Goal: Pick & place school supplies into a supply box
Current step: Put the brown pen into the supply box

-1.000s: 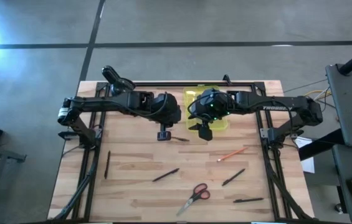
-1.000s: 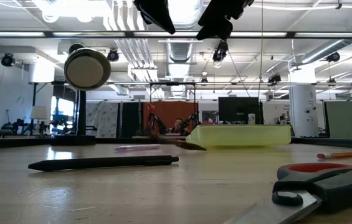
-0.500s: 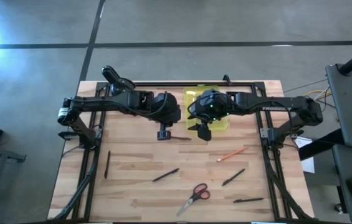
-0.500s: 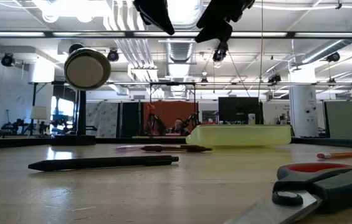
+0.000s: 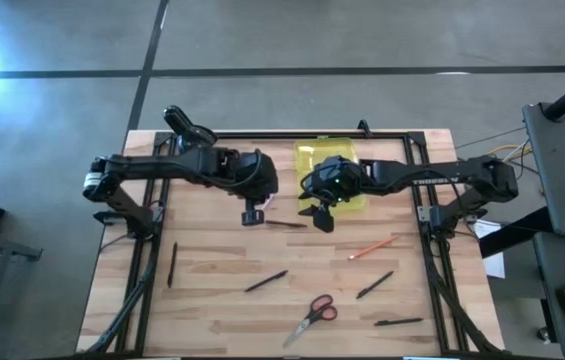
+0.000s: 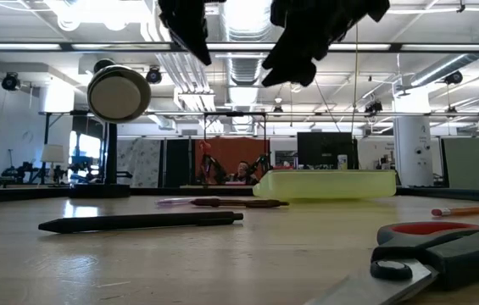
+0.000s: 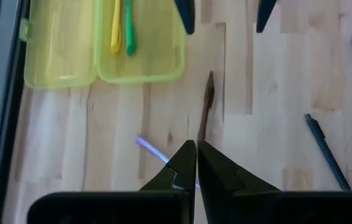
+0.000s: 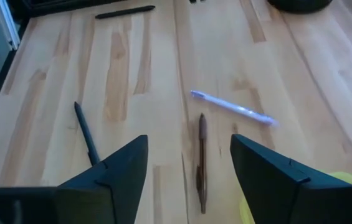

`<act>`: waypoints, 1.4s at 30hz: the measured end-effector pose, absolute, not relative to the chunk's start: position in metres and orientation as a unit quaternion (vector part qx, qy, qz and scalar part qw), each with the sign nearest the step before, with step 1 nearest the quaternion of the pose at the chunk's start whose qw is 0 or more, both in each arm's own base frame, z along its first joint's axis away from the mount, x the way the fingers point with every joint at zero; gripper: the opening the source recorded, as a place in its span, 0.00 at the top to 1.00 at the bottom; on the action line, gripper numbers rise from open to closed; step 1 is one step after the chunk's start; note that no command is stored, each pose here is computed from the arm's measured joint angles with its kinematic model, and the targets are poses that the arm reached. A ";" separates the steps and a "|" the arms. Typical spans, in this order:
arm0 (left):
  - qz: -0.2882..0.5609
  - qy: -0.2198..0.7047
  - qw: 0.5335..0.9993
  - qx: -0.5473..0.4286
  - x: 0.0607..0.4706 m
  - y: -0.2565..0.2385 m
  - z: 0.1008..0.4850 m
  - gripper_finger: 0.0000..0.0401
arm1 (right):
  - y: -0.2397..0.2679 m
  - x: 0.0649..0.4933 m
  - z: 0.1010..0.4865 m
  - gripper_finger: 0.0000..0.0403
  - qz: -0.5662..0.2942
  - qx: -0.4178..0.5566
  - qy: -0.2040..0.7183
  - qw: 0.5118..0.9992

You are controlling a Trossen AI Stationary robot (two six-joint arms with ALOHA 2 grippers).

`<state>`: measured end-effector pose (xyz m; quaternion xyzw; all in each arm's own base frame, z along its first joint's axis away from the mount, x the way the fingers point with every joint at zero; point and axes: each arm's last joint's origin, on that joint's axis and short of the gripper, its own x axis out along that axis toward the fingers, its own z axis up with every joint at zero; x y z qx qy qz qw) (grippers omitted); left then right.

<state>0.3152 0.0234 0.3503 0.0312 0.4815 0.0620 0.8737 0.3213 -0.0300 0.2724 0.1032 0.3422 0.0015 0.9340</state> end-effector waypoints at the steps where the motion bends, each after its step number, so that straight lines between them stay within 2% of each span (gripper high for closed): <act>1: 0.064 0.482 0.874 0.027 0.313 0.023 0.346 1.00 | -0.030 0.321 0.268 0.46 0.000 0.107 0.343 0.933; 15: 0.108 0.397 0.909 -0.065 0.249 0.019 0.304 1.00 | -0.032 0.322 0.226 0.46 -0.010 0.131 0.352 0.927; 27: 0.123 0.339 0.925 -0.116 0.219 0.017 0.310 1.00 | -0.039 0.401 0.182 0.46 0.011 0.087 0.408 0.909; 33: 0.124 0.335 0.926 -0.119 0.214 0.016 0.314 1.00 | -0.042 0.421 0.151 0.46 0.019 0.062 0.501 0.863; 37: 0.125 0.346 0.922 -0.118 0.211 0.016 0.312 1.00 | -0.042 0.428 0.134 0.51 0.002 0.051 0.546 0.836; 42: 0.128 0.368 0.914 -0.113 0.208 0.016 0.309 1.00 | -0.043 0.435 0.127 0.61 0.000 0.051 0.556 0.829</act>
